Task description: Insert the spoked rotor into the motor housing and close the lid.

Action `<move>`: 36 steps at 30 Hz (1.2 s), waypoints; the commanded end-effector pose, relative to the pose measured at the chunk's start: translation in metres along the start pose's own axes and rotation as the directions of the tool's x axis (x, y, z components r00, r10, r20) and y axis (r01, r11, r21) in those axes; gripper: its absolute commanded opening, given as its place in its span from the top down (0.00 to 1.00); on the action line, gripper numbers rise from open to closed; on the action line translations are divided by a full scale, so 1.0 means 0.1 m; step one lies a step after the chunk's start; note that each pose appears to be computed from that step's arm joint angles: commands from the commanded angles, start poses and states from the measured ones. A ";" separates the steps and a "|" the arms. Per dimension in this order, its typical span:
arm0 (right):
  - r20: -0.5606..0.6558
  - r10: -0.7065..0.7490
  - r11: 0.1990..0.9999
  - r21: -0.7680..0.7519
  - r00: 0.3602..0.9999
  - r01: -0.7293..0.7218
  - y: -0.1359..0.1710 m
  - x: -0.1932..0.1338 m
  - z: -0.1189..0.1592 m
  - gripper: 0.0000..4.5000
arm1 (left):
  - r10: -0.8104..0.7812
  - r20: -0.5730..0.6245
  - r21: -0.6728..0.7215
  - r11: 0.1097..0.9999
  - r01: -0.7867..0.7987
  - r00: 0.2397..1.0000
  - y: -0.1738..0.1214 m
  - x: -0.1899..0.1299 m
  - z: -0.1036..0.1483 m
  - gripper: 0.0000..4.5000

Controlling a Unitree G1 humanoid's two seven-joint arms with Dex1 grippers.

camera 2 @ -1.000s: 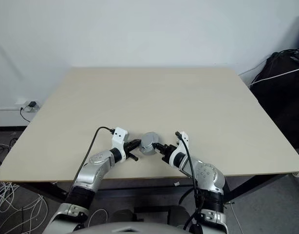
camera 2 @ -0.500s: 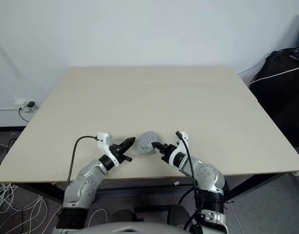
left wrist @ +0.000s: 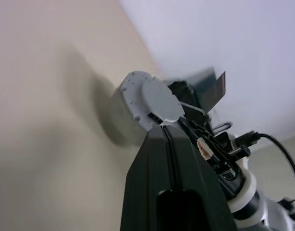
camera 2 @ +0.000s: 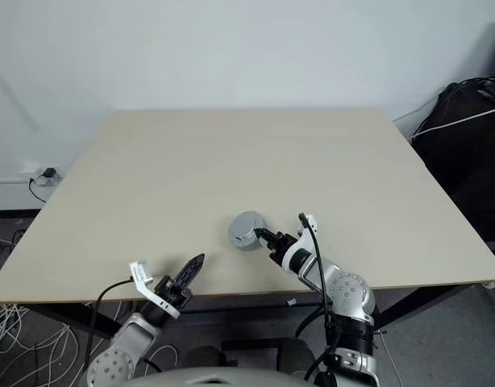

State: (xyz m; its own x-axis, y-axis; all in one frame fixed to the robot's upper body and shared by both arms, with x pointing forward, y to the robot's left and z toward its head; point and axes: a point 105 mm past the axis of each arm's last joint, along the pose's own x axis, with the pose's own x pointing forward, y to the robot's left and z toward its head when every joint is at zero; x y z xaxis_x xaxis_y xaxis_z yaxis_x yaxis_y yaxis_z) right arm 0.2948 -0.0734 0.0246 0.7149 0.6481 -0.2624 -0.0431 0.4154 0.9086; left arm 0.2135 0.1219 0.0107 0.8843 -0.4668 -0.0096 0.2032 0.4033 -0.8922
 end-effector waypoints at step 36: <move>-0.179 0.280 0.957 0.125 0.943 -0.260 0.64 0.18 -0.38 0.70 | -0.198 0.246 -0.275 0.925 0.264 0.949 -0.22 -0.04 0.12 0.42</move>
State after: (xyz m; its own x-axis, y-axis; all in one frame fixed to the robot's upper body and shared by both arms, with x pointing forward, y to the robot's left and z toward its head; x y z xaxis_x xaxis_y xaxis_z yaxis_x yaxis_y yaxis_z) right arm 0.2717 -0.0208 0.0376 0.5266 0.8307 -0.1807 -0.0541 0.2449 0.9680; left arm 0.2089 0.1294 0.0224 0.9094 -0.3530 0.2199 0.2635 0.0800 -0.9613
